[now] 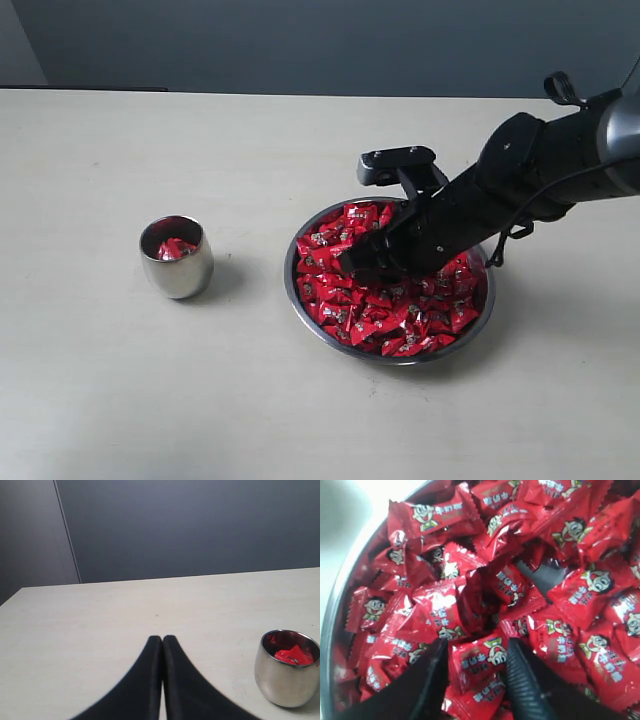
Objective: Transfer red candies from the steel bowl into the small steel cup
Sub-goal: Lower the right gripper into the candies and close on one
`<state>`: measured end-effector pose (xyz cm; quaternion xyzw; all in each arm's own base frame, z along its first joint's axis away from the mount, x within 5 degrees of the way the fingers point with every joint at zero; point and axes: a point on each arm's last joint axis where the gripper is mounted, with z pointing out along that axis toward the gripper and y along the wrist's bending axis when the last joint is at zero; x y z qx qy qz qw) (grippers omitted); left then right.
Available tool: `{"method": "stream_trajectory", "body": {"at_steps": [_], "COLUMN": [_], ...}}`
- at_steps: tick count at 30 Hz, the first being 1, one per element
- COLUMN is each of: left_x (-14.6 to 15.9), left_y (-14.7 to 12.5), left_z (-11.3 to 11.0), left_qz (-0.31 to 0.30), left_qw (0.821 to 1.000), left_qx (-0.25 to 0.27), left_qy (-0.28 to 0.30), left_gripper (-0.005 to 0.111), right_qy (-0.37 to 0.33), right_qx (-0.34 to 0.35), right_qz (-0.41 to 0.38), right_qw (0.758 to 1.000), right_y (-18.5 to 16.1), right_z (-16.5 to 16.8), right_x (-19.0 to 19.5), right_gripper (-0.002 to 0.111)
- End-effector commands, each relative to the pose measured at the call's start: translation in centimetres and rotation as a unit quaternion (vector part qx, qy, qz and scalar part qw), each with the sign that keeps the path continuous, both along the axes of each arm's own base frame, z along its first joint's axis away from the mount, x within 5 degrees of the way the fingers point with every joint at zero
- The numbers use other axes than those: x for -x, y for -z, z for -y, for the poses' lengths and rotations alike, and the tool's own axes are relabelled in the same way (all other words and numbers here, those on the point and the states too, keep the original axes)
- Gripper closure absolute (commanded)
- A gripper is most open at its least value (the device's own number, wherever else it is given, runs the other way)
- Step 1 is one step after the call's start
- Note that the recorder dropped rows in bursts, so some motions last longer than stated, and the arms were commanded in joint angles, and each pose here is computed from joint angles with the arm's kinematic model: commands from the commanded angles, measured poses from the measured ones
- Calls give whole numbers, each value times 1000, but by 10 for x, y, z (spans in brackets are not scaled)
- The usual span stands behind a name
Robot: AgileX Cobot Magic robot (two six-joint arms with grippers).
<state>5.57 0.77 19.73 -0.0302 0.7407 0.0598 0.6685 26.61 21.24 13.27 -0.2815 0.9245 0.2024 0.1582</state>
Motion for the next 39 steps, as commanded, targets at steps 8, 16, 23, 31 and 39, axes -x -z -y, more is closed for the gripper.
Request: {"method": "stream_trajectory", "body": {"at_steps": [8,16,23,31,39], "left_x": [0,0,0,0,0], "left_y": [1,0,1,1,1], "left_z": [0,0,0,0,0], "left_qz": [3,4,3,3,3], "left_qw": [1000,1000,1000,1000,1000], "left_qx": [0,0,0,0,0], "left_qy": [0,0,0,0,0], "left_gripper": [106,106,106,106,106], "right_qy": [-25,-42,-40,-39,-42], "right_qx": [18,44,38,45,55], "right_qz": [-5,-37,-29,-37,-56], "right_qw": [999,997,998,998,996], "right_y": [13,23,18,27,39], "right_z": [-7,-6,-10,-10,-9], "right_x": [-10,-8,-14,-14,-12], "right_gripper": [70,69,64,64,64]}}
